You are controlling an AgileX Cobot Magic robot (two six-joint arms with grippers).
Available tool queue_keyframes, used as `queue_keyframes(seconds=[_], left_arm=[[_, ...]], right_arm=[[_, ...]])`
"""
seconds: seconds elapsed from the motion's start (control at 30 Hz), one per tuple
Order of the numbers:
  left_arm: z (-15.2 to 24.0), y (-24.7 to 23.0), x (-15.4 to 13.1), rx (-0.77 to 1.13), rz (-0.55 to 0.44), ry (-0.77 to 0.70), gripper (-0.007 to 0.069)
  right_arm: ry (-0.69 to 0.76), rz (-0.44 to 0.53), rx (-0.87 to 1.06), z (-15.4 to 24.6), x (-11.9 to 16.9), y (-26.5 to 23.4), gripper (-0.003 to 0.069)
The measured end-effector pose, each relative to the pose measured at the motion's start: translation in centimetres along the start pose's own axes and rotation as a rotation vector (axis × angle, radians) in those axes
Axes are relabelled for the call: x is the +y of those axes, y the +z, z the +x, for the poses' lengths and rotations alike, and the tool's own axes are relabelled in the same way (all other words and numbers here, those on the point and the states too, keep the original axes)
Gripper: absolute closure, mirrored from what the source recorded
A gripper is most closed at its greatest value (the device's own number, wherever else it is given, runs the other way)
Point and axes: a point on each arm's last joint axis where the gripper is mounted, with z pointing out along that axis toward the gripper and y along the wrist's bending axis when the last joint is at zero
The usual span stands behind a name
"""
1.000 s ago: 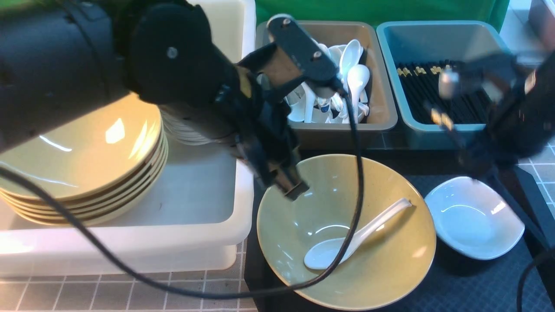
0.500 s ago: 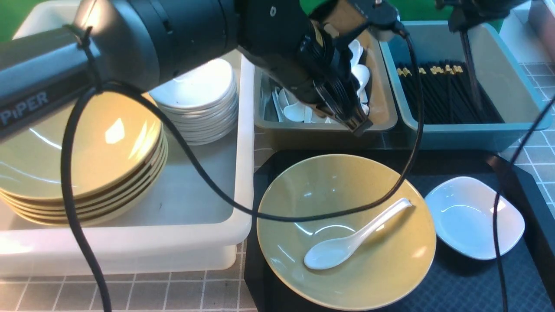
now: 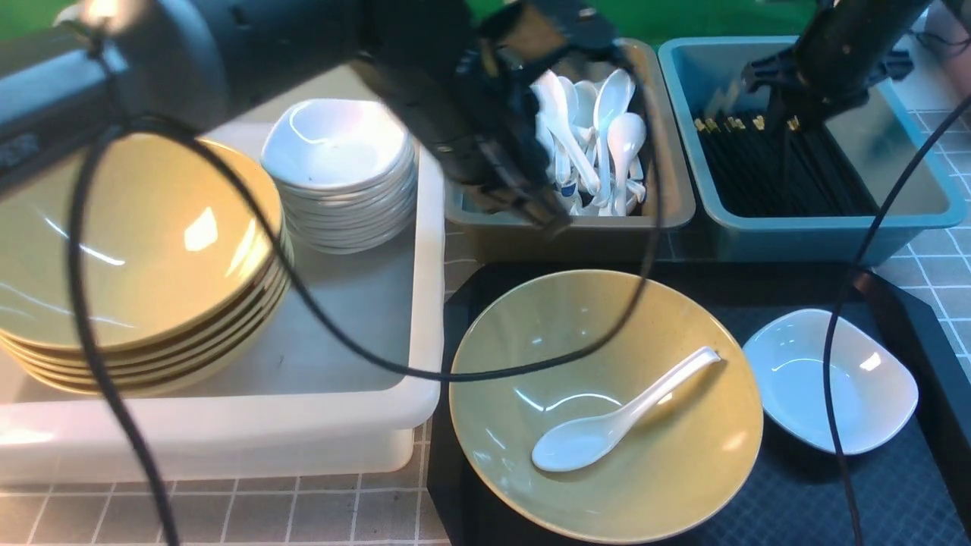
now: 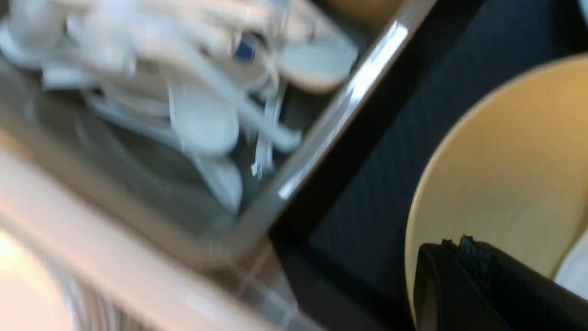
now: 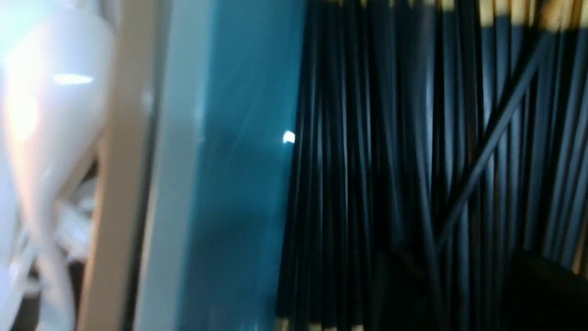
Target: On grey table put chopsticks spoon bowls plates into blue grey white boxes.
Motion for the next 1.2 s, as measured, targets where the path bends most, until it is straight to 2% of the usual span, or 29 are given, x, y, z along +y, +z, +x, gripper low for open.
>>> queue_keyframes(seconds=[0.1, 0.27, 0.37, 0.47, 0.53, 0.57, 0.63, 0.83, 0.97, 1.2], left_arm=[[2.9, -2.0, 0.2, -0.001, 0.025, -0.037, 0.0636], [5.9, -5.3, -0.6, -0.05, 0.033, -0.072, 0.0636], [7.8, -6.8, -1.4, -0.069, 0.023, -0.084, 0.0636], [10.0, -7.1, -2.5, -0.071, 0.016, -0.088, 0.0636], [11.0, -7.1, -2.9, -0.083, 0.007, -0.089, 0.0636], [11.3, -7.0, -3.0, -0.088, 0.004, -0.09, 0.0636], [11.9, -6.6, -3.2, -0.096, -0.005, -0.094, 0.0636], [12.1, -6.2, -3.2, -0.112, -0.018, -0.089, 0.0636], [12.1, -6.2, -3.2, -0.113, -0.018, -0.088, 0.0636], [12.0, -6.2, -3.2, -0.116, -0.022, -0.059, 0.0636]], right_arm=[[-0.1, -0.083, -0.07, -0.1, 1.4, -4.3, 0.025], [-0.23, -0.142, -0.109, 0.8, 3.9, -8.2, 0.0238], [-0.396, -0.189, -0.115, 2.8, 7.3, -11.4, 0.0236], [-0.604, -0.251, -0.046, 6.6, 11.0, -12.3, 0.0236], [-0.675, -0.273, -0.002, 8.2, 12.1, -11.6, 0.0236], [-0.811, -0.311, 0.06, 10.1, 13.7, -10.7, 0.0236], [-0.957, -0.36, 0.148, 12.5, 15.4, -8.5, 0.0236], [-1.206, -0.456, 0.327, 16.5, 17.8, -2.9, 0.0236], [-1.291, -0.478, 0.358, 17.1, 18.3, 0.0, 0.0235], [-1.325, -0.512, 0.412, 17.7, 18.3, 2.4, 0.0235]])
